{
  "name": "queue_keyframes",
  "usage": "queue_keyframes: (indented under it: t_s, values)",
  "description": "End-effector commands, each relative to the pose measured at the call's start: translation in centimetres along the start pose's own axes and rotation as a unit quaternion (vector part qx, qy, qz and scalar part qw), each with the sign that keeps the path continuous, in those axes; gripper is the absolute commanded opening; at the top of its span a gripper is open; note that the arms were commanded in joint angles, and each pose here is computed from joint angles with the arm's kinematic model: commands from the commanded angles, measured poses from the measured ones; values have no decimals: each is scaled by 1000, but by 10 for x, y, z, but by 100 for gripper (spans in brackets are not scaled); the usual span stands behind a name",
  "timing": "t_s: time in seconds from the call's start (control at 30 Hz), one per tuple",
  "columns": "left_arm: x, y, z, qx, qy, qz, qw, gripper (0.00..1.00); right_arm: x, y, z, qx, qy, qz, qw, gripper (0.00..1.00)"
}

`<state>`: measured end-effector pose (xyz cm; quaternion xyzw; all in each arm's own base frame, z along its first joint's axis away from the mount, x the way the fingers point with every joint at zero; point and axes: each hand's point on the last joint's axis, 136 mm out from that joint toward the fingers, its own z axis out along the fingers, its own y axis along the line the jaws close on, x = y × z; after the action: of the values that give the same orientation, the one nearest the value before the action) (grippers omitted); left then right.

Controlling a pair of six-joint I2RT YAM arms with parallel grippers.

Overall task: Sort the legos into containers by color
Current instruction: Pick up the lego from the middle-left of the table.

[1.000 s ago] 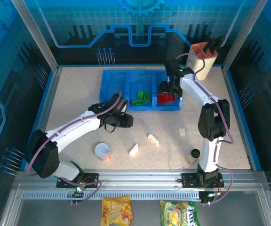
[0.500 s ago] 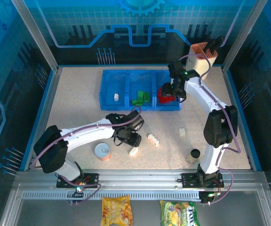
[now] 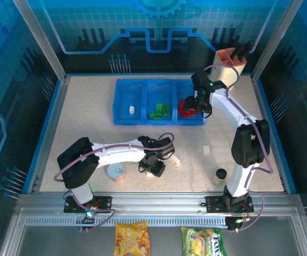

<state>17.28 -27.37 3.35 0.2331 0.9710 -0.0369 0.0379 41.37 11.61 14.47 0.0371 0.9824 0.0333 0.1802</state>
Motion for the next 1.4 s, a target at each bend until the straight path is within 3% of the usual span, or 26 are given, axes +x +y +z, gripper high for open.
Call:
queue_keyframes:
  t_s: [0.0,0.53,0.97,1.37]
  values:
    - [1,0,4,-17,8,-2,1000,53,-1,-9,-11,3,-10,3,1000,75]
    - [11,1,20,-33,38,6,999,41,2,-11,-11,4,-8,4,1000,75]
    - [8,3,16,-41,32,7,999,30,2,-11,-14,4,-10,2,1000,75]
    - [-4,2,-3,-45,9,8,999,29,3,-14,-18,8,-12,1,1000,75]
